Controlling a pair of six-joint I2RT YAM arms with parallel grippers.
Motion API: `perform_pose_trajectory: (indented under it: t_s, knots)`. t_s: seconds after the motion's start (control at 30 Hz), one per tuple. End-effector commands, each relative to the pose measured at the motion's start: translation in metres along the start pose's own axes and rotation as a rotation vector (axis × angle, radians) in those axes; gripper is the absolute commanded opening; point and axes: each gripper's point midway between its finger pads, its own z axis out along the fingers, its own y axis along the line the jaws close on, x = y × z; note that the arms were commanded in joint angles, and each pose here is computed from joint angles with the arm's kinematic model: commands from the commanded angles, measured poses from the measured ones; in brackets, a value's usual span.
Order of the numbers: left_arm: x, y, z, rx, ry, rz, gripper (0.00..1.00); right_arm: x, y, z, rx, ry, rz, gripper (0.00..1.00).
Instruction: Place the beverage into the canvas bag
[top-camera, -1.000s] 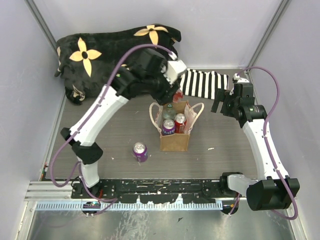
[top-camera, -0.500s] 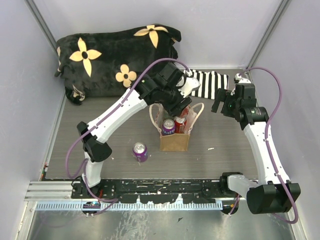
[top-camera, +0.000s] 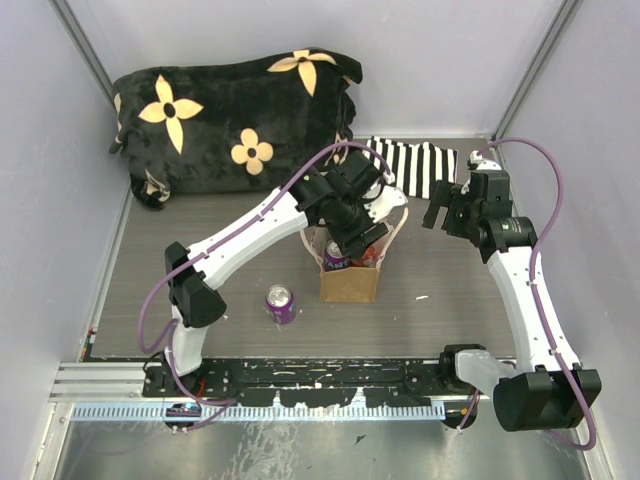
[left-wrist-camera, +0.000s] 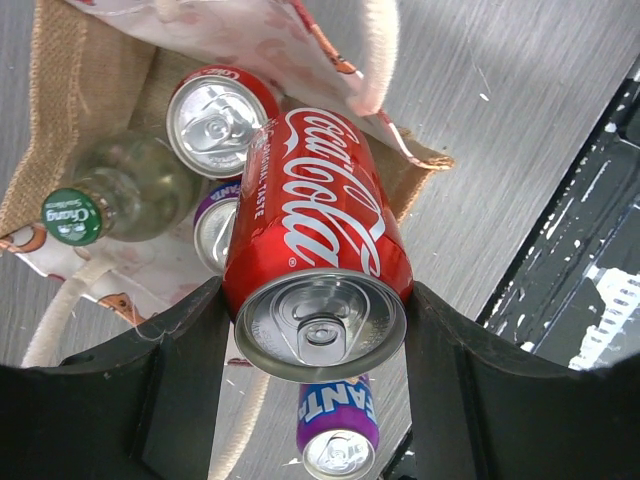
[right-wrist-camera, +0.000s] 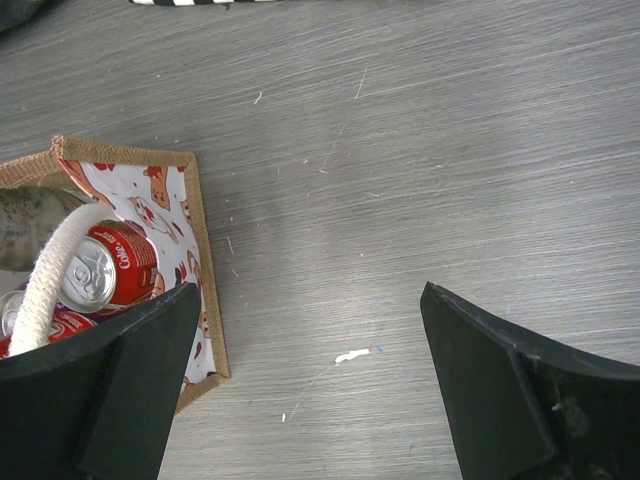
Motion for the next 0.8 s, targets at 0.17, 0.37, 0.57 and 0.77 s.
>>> perform_pose_trajectory:
  t_s: [0.17, 0.37, 0.57, 0.77]
  knots:
    - [-0.003, -0.028, 0.002, 0.089, -0.008, 0.038, 0.0, -0.007, 0.0, -0.007, -0.007, -0.049, 0.002, 0.98]
    - [0.012, -0.034, 0.013, 0.108, 0.052, 0.042, 0.0, -0.005, -0.001, -0.007, -0.002, -0.045, 0.0, 0.98]
    - [0.019, -0.031, 0.024, 0.095, 0.087, 0.056, 0.0, -0.004, -0.001, -0.004, -0.003, -0.035, 0.0, 0.98]
    - [0.017, -0.036, 0.036, 0.131, 0.112, 0.04, 0.0, -0.002, -0.002, -0.002, 0.002, -0.031, 0.001, 0.98]
